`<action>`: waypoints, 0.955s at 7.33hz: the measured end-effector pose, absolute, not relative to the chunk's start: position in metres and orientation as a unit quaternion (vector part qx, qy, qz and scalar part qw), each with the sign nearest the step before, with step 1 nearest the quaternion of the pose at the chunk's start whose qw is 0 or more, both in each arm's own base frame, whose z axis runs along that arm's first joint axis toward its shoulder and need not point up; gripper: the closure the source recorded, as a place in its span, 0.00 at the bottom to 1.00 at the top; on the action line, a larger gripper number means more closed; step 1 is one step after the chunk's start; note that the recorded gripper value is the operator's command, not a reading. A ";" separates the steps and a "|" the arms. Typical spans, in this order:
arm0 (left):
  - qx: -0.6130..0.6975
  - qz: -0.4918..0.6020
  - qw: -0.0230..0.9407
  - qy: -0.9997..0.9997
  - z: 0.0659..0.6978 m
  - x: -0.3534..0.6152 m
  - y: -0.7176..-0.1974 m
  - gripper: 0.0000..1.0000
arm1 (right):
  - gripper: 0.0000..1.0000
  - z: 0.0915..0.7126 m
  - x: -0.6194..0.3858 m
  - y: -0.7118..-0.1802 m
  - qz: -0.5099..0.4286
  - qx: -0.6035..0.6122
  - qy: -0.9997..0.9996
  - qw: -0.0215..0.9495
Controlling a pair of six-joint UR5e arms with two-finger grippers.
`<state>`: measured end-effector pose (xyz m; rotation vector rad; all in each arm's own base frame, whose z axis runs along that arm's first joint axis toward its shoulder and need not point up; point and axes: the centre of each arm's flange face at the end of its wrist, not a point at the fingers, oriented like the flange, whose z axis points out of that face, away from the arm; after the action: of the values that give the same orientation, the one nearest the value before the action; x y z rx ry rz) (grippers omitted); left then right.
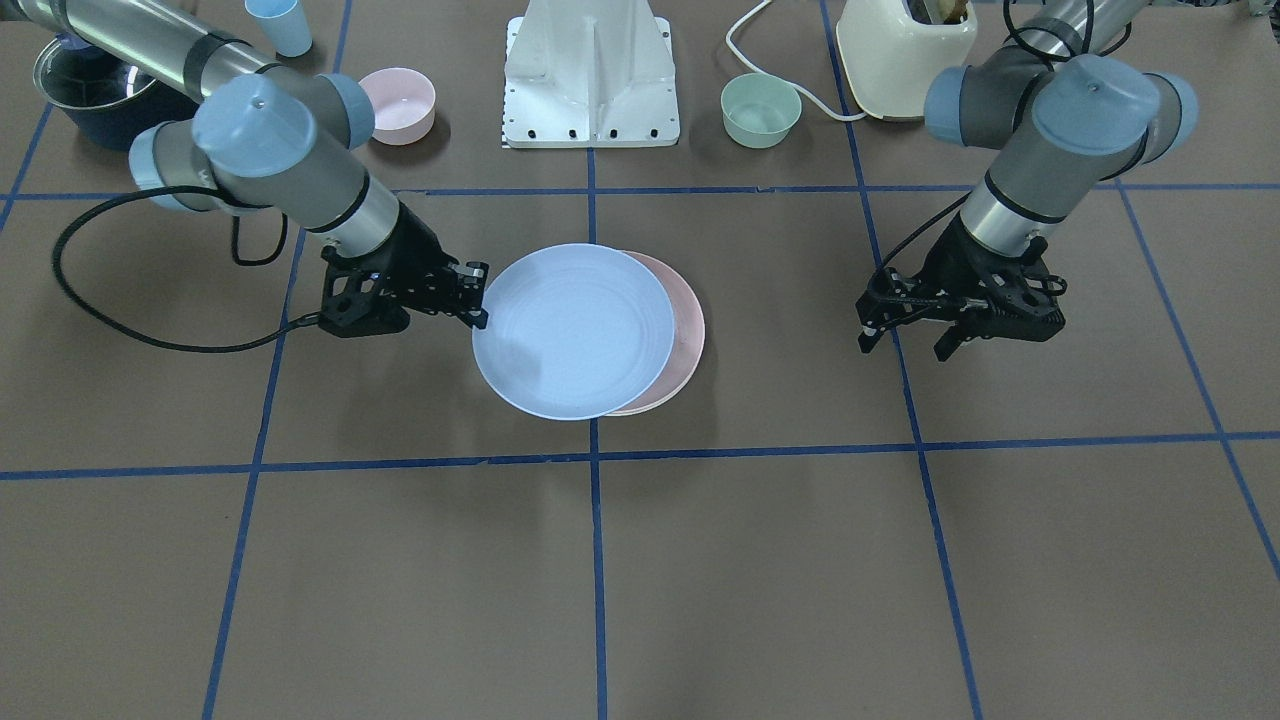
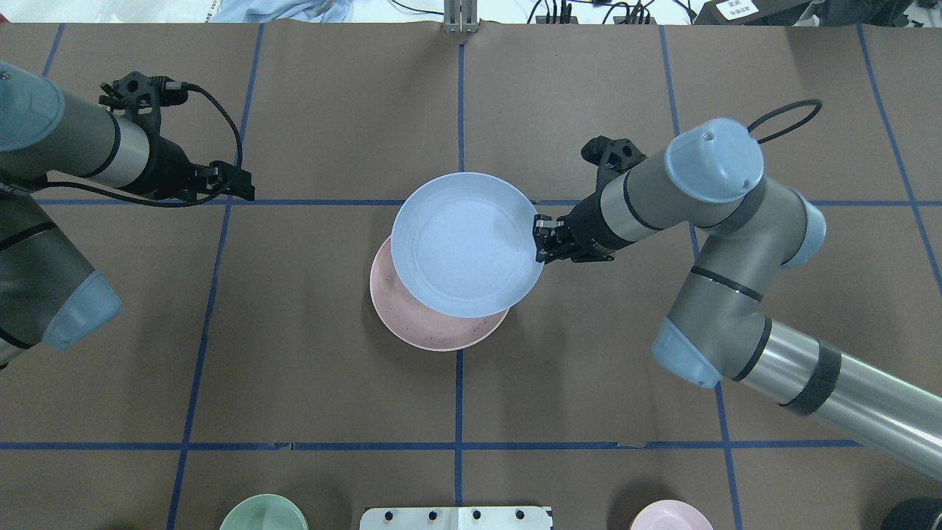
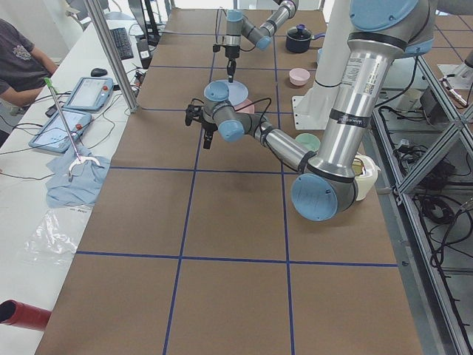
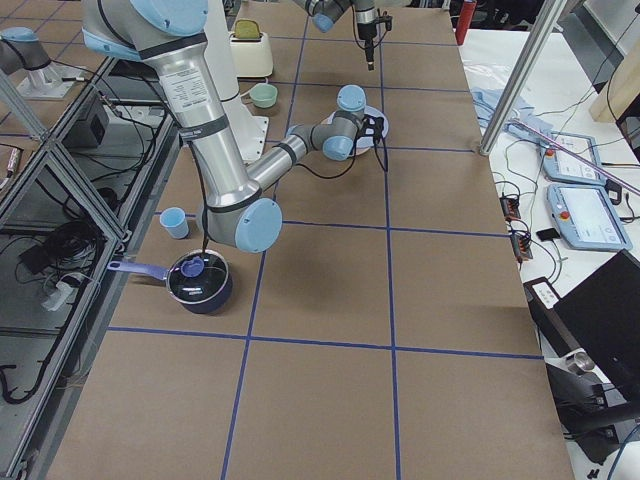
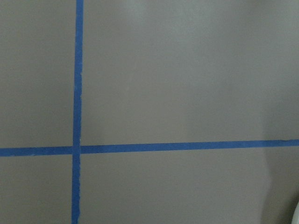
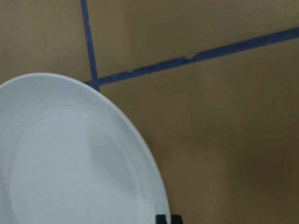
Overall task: Stack three plates with pink and blue
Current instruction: 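Carry the light blue plate with the right gripper onto the pink plate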
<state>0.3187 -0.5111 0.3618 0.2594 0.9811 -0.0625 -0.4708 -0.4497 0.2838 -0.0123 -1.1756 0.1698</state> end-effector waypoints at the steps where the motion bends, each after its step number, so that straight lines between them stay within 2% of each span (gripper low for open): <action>1: 0.127 -0.027 0.874 0.467 0.364 0.316 -0.512 0.00 | 1.00 0.283 -0.485 -0.440 0.077 -0.003 -0.551 0.831; 4: 0.127 -0.027 0.876 0.464 0.369 0.313 -0.514 0.00 | 0.98 0.281 -0.506 -0.432 0.072 -0.001 -0.547 0.834; 5: 0.127 -0.027 0.876 0.464 0.370 0.314 -0.514 0.00 | 0.07 0.277 -0.510 -0.433 0.071 0.001 -0.548 0.833; 6: 0.126 -0.027 0.877 0.463 0.371 0.314 -0.514 0.00 | 0.00 0.275 -0.511 -0.434 0.072 0.002 -0.548 0.833; 7: 0.126 -0.027 0.877 0.463 0.372 0.314 -0.514 0.00 | 0.00 0.276 -0.511 -0.437 0.073 0.005 -0.547 0.834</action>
<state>0.3140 -0.5142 0.3717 0.2619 0.9652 -0.0573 -0.5109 -0.4373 0.2759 0.0113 -1.1596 0.1549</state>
